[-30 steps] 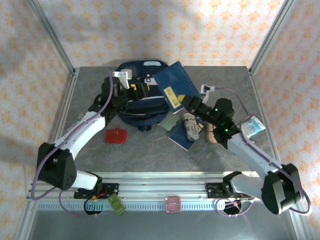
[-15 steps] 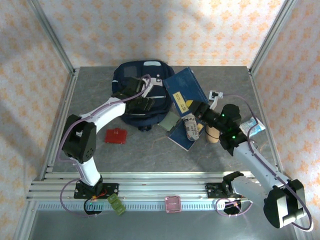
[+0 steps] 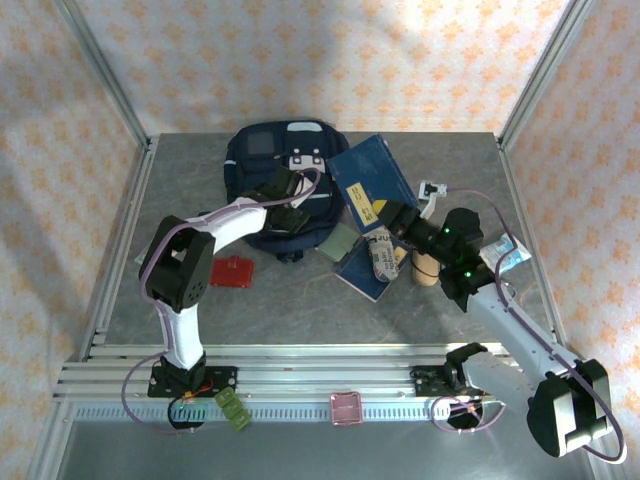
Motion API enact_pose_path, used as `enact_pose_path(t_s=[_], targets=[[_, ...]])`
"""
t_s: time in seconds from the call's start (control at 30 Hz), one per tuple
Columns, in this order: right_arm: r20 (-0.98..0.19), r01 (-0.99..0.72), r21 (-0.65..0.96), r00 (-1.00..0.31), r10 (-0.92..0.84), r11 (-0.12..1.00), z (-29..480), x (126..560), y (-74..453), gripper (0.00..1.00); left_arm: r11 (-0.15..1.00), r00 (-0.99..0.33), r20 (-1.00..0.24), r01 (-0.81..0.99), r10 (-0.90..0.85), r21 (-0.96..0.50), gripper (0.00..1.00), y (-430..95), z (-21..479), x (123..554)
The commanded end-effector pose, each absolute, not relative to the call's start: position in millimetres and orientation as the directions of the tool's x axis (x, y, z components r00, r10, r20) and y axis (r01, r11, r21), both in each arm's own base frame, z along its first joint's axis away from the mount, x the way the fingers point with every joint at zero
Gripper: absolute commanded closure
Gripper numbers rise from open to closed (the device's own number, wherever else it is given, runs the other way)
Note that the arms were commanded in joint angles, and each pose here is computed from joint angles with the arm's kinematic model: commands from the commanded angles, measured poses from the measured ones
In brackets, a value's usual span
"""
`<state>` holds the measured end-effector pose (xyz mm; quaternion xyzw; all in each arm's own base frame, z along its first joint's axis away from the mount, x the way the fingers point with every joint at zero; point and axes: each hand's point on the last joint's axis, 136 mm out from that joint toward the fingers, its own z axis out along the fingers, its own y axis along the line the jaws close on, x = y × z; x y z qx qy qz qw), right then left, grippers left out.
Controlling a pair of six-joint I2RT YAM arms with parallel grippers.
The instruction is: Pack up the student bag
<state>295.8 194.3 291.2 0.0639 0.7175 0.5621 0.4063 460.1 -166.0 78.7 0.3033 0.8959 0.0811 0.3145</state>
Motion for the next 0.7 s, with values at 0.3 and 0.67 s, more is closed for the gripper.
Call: enact_pose_path(t_s=[0.3, 0.67], targets=[[-0.532, -0.420, 0.847, -0.643, 0.552, 0.326, 303.7, 299.5, 197.2, 1.00, 0.735, -0.544, -0.516, 0.608, 0.662, 0.301, 0.19, -178.9, 65.5, 432.2], [-0.523, -0.419, 0.852, -0.649, 0.552, 0.314, 303.8, 297.7, 197.7, 1.00, 0.758, -0.616, -0.453, 0.434, 0.644, 0.487, 0.36, -147.7, 52.6, 469.7]])
